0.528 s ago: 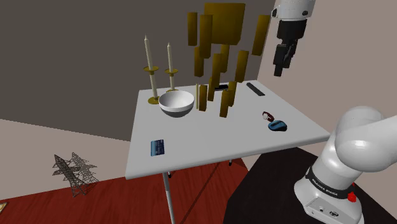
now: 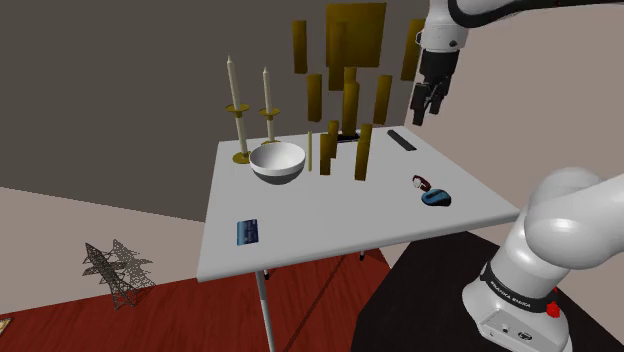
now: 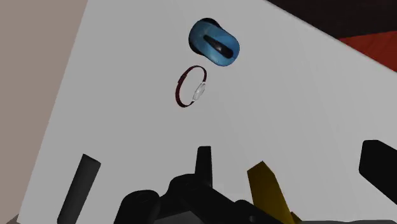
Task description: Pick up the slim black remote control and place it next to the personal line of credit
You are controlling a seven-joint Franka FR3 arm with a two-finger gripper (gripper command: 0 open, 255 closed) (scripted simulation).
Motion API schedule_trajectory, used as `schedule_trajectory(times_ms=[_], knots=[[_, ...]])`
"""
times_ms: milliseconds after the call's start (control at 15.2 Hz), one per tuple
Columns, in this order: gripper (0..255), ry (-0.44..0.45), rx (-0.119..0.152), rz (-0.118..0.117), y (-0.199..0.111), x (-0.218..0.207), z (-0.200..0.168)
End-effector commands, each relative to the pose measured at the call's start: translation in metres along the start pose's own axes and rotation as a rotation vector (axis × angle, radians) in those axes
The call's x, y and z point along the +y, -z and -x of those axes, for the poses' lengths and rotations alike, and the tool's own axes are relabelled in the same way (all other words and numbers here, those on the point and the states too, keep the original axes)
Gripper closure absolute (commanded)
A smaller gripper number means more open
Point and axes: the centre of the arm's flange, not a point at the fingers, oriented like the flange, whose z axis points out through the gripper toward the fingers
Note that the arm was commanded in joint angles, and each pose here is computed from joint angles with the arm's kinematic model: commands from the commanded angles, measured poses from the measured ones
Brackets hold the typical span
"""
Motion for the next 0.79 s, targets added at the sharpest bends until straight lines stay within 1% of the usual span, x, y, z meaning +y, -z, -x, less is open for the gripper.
schedule_trajectory(times_ms=[0,726], knots=[[0,-0.031,0.013,0.002,-0.017,0.017,-0.012],[0,-0.203,0.081,0.009,-0.092,0.110,-0.082]])
